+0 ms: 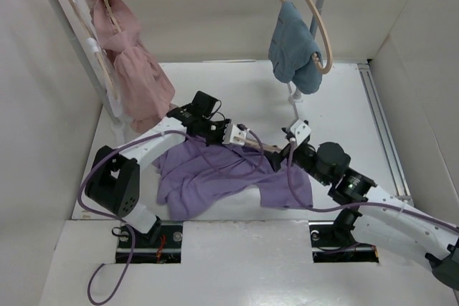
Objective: Place the t-shirt on the hanger
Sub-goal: Place tshirt on hanger
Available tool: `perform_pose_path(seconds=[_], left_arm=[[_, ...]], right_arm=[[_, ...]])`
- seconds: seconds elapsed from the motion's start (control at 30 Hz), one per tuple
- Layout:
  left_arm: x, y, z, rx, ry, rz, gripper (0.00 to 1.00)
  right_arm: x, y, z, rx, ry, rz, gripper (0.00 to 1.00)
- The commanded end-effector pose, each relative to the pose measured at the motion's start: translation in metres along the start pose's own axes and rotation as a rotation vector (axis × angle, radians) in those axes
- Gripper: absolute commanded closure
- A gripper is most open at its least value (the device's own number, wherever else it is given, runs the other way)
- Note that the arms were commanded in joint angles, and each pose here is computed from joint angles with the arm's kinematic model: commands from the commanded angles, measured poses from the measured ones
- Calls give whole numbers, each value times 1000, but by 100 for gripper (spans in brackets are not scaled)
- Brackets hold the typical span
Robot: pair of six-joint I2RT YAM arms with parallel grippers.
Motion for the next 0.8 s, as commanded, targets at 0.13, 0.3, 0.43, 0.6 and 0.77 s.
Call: perform_pose_path(seconds=[0.13, 0.3, 0.43, 0.6, 0.77], left_arm=[[-11, -9, 10, 18, 70, -203, 100], [-13, -29, 12, -2, 95, -314, 100], [-12, -36, 12, -9, 92, -320, 100], [-12, -42, 13, 5, 92, -337, 100], [-12, -42, 13, 13, 89, -322, 100]], right_arm=[[91, -29, 7, -68, -100, -153, 0], [31, -33, -49, 15, 339, -346, 25], [-4, -25, -66, 7, 493, -431, 31], [-33, -23, -70, -46, 640, -434, 25], [-67, -17, -70, -47, 772, -424, 25]])
Point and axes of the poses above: each gripper's point midway between its finger pads, its own z axis back along the fingers, its own y axis along the line the jaws close on, x = y × z, the point moved 8 cm from there along z, back along the fingers, and after that the axes turned 4 degrees about z, right-handed, at the moved point
